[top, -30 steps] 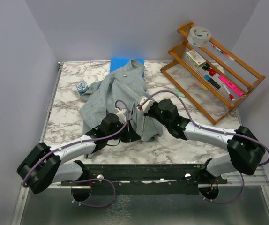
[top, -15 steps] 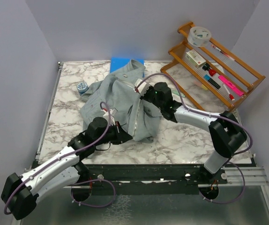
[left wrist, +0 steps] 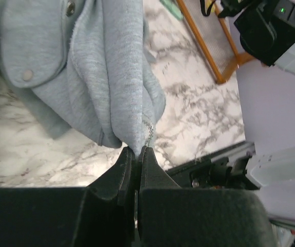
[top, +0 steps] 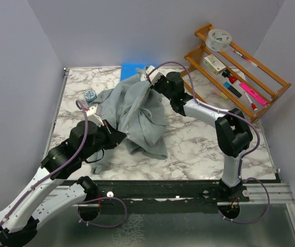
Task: Zip up the jacket
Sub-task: Zip the zipper on the jacket.
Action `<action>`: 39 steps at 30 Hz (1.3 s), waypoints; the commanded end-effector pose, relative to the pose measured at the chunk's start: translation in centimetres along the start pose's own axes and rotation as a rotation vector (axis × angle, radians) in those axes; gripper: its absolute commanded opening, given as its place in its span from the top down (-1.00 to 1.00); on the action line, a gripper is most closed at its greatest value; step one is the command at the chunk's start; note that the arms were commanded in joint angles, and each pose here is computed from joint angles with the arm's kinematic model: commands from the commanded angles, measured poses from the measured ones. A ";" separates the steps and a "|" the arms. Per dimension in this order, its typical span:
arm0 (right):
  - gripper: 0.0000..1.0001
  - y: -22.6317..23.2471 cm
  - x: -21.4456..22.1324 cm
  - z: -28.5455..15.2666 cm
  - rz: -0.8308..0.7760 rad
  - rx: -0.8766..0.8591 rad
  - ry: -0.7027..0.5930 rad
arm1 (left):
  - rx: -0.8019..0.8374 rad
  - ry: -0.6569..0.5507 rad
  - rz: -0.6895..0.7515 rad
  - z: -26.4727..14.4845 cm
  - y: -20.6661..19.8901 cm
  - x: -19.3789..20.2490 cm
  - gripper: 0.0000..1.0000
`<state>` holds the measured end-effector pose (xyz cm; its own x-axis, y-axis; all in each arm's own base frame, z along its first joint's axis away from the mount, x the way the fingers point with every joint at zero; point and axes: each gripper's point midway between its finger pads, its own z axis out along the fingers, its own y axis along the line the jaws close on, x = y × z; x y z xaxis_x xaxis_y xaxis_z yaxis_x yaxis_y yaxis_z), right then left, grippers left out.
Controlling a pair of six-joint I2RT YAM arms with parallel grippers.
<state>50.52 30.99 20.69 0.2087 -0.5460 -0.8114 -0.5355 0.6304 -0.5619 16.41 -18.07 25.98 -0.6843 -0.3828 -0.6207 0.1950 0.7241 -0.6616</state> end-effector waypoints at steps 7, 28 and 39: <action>0.99 -11.5 -0.3 3.2 0.029 0.241 -0.011 | -0.179 -0.157 0.052 -5.8 1.0 -5.3 1.00; 0.99 -22.1 0.8 0.6 0.043 0.397 0.048 | -0.215 -0.163 0.131 -5.9 0.5 -6.7 1.00; 0.99 -28.8 -4.6 -11.7 0.123 0.629 0.116 | -0.277 -0.203 0.378 1.7 -1.9 -12.0 1.00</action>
<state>57.06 21.23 33.55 0.1297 -0.4784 -0.8685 -0.3818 0.7843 -0.4890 22.92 -16.07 31.13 -0.5277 -0.2527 -0.8109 0.1365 0.9171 -0.3746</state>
